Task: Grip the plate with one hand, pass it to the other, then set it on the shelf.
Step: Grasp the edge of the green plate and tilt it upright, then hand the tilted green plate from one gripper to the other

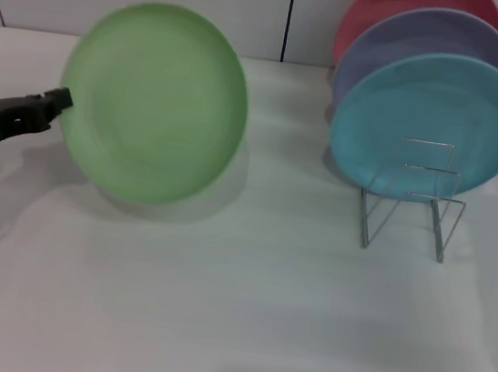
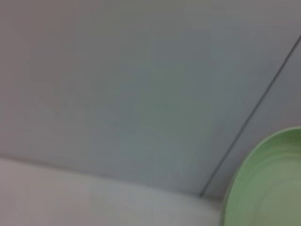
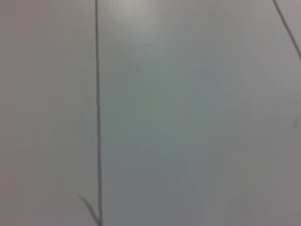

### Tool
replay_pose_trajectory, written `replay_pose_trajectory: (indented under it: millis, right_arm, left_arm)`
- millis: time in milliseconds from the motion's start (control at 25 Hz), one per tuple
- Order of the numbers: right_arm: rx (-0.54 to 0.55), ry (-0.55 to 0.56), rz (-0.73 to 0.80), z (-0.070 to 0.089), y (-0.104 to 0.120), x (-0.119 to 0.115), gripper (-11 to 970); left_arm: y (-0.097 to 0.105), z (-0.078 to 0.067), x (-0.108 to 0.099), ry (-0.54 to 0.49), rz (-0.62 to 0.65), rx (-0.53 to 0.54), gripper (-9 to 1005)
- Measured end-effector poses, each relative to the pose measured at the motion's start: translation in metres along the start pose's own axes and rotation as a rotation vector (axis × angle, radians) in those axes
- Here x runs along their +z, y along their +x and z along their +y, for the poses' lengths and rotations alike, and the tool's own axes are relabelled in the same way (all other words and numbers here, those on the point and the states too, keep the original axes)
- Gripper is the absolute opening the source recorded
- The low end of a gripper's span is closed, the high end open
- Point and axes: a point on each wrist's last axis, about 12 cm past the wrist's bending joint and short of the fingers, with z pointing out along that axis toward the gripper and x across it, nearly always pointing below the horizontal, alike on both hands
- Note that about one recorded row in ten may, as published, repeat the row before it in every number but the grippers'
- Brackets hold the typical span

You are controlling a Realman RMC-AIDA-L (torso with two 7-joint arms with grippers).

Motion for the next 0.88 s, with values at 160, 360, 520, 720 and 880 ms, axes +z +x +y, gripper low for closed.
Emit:
replay_pose_trajectory:
  millis: [160, 360, 520, 720, 880]
  right_arm:
    - [0.030, -0.049, 0.009, 0.013, 0.002, 0.002, 693]
    - [0.055, -0.097, 0.061, 0.027, 0.008, 0.007, 692]
    - [0.069, -0.120, 0.094, 0.034, 0.012, 0.011, 692]
    - [0.095, -0.153, 0.138, 0.045, 0.017, 0.015, 693]
    - [0.126, -0.182, 0.192, 0.057, 0.022, 0.016, 693]
  left_arm:
    - [0.014, 0.004, -0.004, -0.004, -0.113, 0.016, 29]
    - [0.030, 0.004, -0.004, -0.013, -0.206, 0.053, 30]
    - [0.039, 0.003, -0.006, -0.026, -0.273, 0.072, 30]
    - [0.047, 0.002, -0.013, -0.062, -0.370, 0.087, 29]
    - [0.053, 0.001, -0.014, -0.111, -0.438, 0.096, 29]
